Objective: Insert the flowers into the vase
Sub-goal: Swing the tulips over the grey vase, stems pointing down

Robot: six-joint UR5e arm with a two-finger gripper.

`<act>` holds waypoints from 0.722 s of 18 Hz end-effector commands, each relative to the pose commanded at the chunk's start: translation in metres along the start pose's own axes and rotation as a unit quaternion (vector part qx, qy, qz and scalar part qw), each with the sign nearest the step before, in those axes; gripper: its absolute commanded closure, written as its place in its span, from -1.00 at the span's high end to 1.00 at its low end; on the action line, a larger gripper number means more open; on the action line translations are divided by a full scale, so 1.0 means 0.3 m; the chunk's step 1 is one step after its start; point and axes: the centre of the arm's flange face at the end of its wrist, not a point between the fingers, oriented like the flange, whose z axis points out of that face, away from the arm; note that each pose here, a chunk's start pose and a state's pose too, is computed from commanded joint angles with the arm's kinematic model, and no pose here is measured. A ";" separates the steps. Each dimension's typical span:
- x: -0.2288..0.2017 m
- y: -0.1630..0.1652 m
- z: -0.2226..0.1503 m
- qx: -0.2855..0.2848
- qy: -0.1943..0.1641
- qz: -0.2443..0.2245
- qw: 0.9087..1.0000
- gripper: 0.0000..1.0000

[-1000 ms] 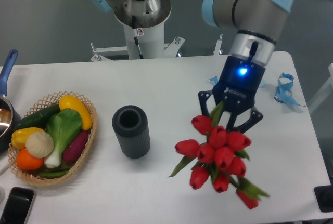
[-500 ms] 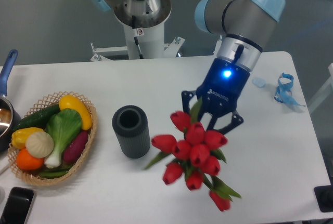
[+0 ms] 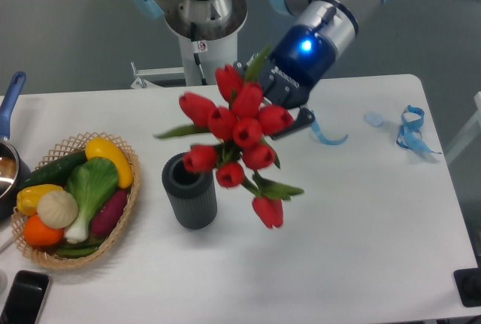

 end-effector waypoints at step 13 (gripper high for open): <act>-0.034 -0.023 0.005 0.061 0.055 0.026 0.996 -0.73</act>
